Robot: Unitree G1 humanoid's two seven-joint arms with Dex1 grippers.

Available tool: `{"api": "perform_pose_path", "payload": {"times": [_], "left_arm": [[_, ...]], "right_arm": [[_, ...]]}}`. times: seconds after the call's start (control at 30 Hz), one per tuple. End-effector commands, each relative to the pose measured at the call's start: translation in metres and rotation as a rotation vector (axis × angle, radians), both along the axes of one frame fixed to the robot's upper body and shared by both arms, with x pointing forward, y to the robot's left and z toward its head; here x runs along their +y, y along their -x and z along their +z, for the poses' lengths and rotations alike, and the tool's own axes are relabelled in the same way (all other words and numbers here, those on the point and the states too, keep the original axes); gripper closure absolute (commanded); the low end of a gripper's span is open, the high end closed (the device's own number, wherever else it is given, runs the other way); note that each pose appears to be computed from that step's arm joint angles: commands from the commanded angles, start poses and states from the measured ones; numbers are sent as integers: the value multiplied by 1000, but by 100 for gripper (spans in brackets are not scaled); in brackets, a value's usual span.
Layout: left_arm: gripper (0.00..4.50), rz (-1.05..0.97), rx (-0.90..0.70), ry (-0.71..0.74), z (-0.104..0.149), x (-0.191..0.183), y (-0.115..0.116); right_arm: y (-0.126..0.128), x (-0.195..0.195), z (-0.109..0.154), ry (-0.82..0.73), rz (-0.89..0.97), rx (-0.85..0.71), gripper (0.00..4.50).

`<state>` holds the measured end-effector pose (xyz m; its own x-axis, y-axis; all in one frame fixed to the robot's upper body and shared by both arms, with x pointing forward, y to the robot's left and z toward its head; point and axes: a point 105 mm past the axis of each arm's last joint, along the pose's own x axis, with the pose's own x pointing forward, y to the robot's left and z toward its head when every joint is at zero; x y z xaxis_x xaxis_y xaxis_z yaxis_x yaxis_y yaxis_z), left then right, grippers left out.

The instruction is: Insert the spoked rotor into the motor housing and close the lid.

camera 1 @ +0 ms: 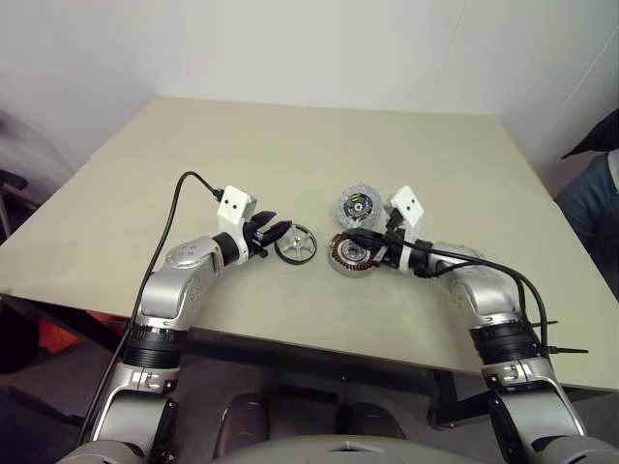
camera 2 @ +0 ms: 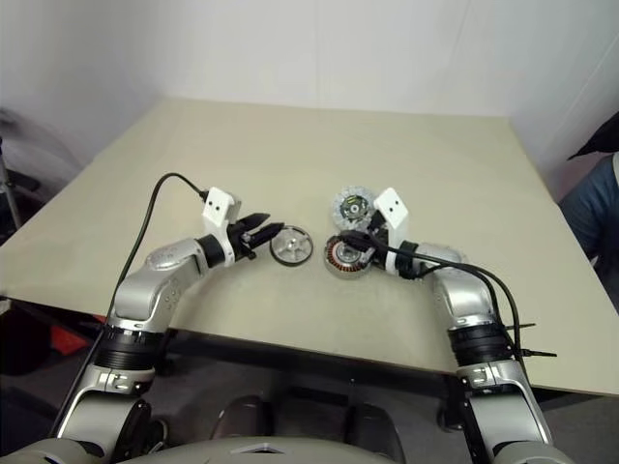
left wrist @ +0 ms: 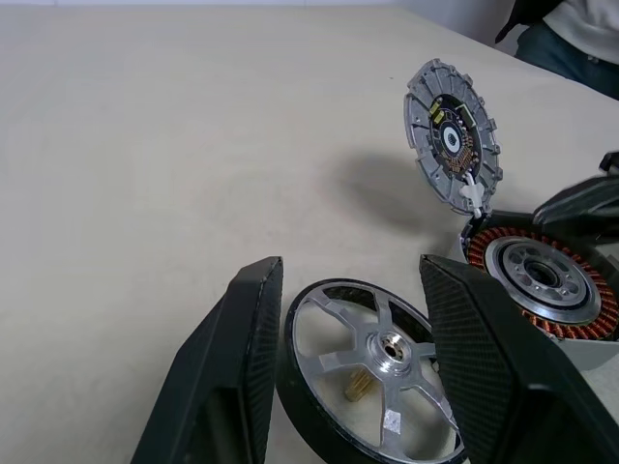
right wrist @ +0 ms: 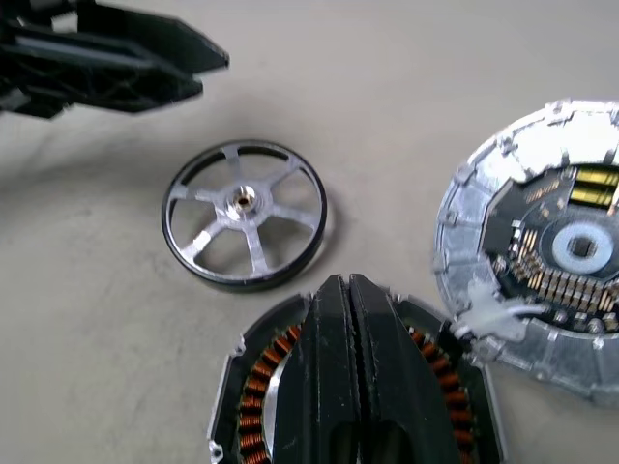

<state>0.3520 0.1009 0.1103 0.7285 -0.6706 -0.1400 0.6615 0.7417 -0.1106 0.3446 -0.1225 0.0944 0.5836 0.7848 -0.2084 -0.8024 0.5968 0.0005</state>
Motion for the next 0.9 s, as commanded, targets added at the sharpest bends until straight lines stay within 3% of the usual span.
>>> {"api": "perform_pose_path", "payload": {"times": [0.03,0.1,0.53,0.9], "left_arm": [[211,-5,-42,11,11,-1,-2],[211,-4,-41,12,12,-1,-3],[211,124,120,63,-17,24,-13],[211,54,289,226,-32,-3,-12]], "right_arm": [[-3,0,10,-16,1,-44,448],[-2,-2,1,-6,-10,-28,448],[-8,-12,12,-2,-30,-63,448],[-8,-13,16,4,-24,-71,448]]}}
